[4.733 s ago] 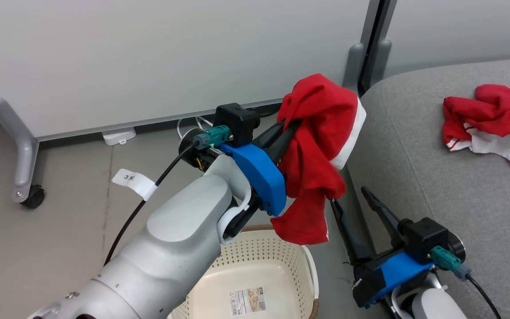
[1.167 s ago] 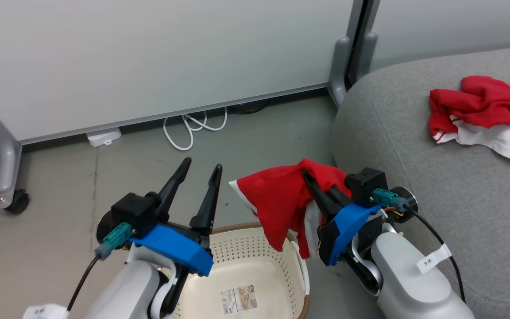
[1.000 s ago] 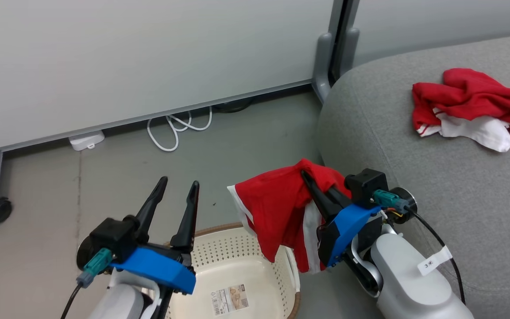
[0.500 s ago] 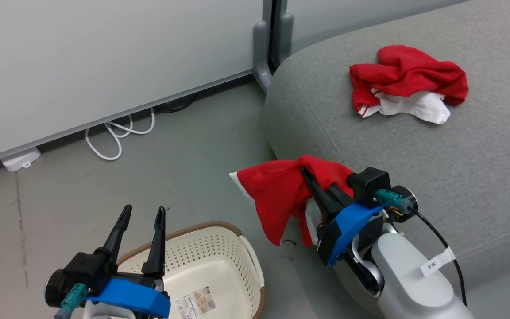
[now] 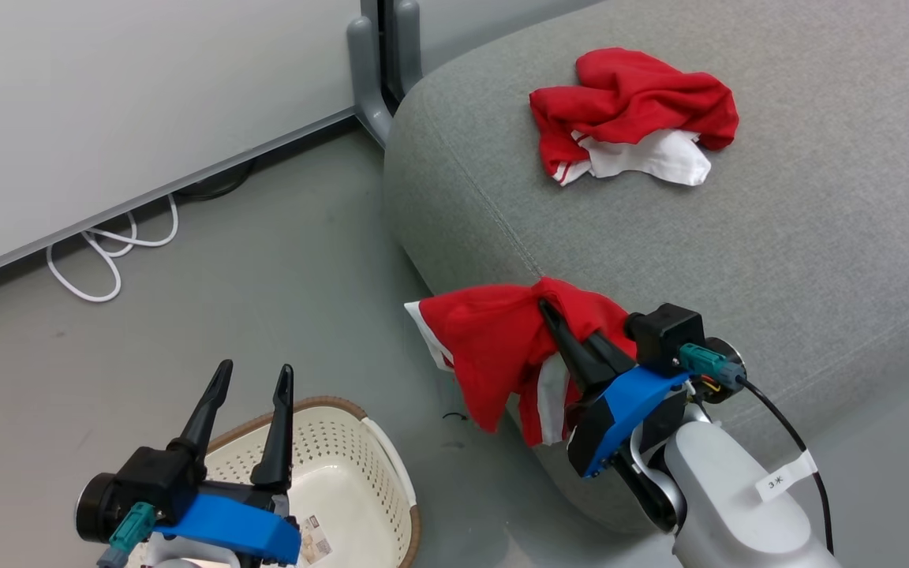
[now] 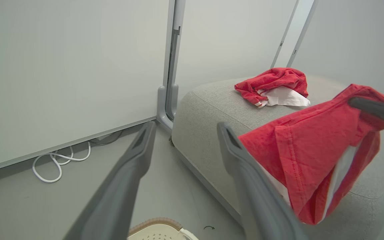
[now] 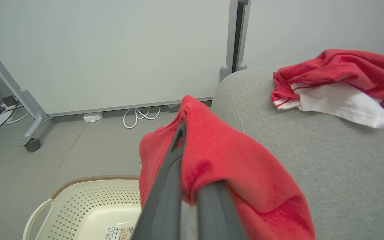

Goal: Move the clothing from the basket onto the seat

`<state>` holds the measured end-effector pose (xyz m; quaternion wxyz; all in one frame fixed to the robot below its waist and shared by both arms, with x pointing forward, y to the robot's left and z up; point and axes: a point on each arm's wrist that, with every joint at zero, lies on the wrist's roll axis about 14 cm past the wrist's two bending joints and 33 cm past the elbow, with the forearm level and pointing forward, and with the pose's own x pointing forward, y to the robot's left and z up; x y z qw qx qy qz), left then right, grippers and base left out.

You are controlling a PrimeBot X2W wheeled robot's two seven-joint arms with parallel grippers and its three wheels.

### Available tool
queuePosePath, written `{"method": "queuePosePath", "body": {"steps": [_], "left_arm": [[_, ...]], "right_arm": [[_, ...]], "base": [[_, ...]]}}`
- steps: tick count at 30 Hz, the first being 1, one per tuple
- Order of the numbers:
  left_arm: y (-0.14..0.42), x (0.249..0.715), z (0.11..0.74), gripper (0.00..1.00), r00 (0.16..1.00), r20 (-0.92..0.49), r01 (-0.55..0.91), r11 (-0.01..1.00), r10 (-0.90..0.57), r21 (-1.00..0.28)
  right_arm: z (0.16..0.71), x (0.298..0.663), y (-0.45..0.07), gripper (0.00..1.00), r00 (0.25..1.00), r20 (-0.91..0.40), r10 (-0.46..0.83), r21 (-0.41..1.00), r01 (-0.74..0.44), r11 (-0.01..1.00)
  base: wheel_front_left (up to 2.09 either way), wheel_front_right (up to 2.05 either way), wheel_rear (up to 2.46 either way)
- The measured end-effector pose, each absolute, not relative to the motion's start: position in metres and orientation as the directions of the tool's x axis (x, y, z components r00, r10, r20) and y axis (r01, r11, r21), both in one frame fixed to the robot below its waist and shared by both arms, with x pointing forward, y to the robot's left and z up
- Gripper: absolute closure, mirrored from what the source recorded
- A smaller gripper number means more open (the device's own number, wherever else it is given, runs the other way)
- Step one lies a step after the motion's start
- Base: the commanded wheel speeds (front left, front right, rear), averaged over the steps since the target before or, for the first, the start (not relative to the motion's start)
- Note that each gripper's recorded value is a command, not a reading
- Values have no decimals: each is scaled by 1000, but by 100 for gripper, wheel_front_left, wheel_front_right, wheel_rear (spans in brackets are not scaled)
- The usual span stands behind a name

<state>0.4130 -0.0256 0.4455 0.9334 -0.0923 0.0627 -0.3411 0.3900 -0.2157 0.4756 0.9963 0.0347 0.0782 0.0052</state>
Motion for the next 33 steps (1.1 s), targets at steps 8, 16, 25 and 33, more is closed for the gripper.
{"method": "queuePosePath", "body": {"steps": [8, 16, 25, 33], "left_arm": [[-32, 413, 442, 0, 745, -58, 639, 736, -664, -224], [-30, 417, 434, 0, 746, -67, 634, 738, -663, -231], [-23, 441, 418, 0, 753, -70, 625, 745, -654, -234], [-15, 461, 388, 0, 759, -92, 607, 751, -645, -262]], "right_arm": [[473, 387, -224, 100, 987, -159, -10, 72, 22, 997], [486, 404, -238, 100, 992, -116, -43, 65, 51, 997], [550, 470, -284, 100, 990, 43, -135, -19, 136, 991], [604, 520, -358, 100, 952, 151, -266, -72, 279, 958]], "base": [[0, 0, 0], [0, 0, 0], [0, 0, 0], [0, 0, 0]]}}
